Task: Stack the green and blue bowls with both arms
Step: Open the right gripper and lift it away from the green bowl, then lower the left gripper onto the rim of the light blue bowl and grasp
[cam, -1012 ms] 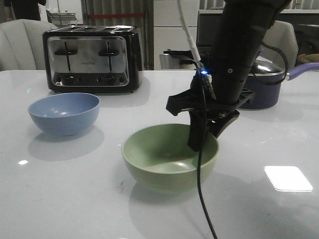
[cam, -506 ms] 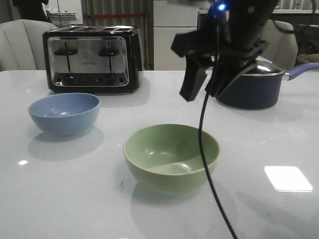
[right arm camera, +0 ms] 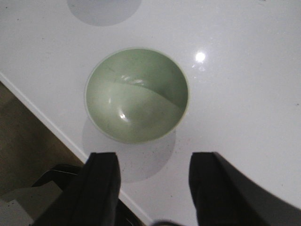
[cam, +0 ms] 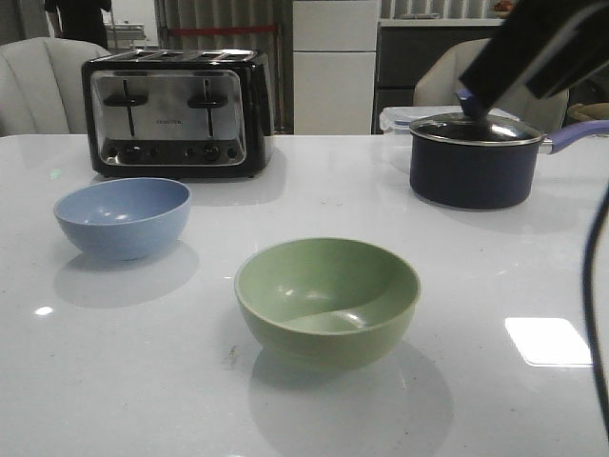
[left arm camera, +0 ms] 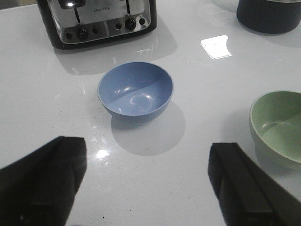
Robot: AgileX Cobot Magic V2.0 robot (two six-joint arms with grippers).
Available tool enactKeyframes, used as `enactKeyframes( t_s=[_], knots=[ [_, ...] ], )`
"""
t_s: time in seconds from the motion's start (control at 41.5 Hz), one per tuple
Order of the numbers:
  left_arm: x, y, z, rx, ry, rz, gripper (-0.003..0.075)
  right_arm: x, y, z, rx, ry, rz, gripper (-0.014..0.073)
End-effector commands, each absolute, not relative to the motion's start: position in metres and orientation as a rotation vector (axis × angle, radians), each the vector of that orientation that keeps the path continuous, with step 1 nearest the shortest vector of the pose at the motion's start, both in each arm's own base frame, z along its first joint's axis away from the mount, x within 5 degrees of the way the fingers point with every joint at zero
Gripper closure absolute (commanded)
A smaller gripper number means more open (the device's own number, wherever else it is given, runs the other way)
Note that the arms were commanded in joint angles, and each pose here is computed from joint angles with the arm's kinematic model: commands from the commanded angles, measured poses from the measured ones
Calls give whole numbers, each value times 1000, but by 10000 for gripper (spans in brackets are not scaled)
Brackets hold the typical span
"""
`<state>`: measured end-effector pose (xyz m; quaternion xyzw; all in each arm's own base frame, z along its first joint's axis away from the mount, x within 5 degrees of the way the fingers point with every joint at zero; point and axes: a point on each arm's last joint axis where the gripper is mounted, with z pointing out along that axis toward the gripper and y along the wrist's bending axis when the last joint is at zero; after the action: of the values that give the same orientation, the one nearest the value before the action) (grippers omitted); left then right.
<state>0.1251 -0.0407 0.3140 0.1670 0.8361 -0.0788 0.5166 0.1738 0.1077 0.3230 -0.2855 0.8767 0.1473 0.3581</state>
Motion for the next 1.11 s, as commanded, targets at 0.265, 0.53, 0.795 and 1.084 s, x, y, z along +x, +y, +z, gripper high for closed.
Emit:
enactKeyframes(
  t_s=[0.265, 0.53, 0.795, 1.084],
  knots=[
    [132, -43, 326, 387, 1945, -199, 138, 107, 73, 320, -701, 2095, 407, 140],
    [165, -54, 329, 398, 2176, -220, 138, 89, 64, 329, -683, 2009, 416, 140],
    [234, -66, 321, 365, 2333, -179, 138, 90, 64, 328, -684, 2012, 415, 140],
    [328, -46, 292, 217, 2452, -117, 138, 90, 64, 328, -684, 2012, 415, 140]
  ],
)
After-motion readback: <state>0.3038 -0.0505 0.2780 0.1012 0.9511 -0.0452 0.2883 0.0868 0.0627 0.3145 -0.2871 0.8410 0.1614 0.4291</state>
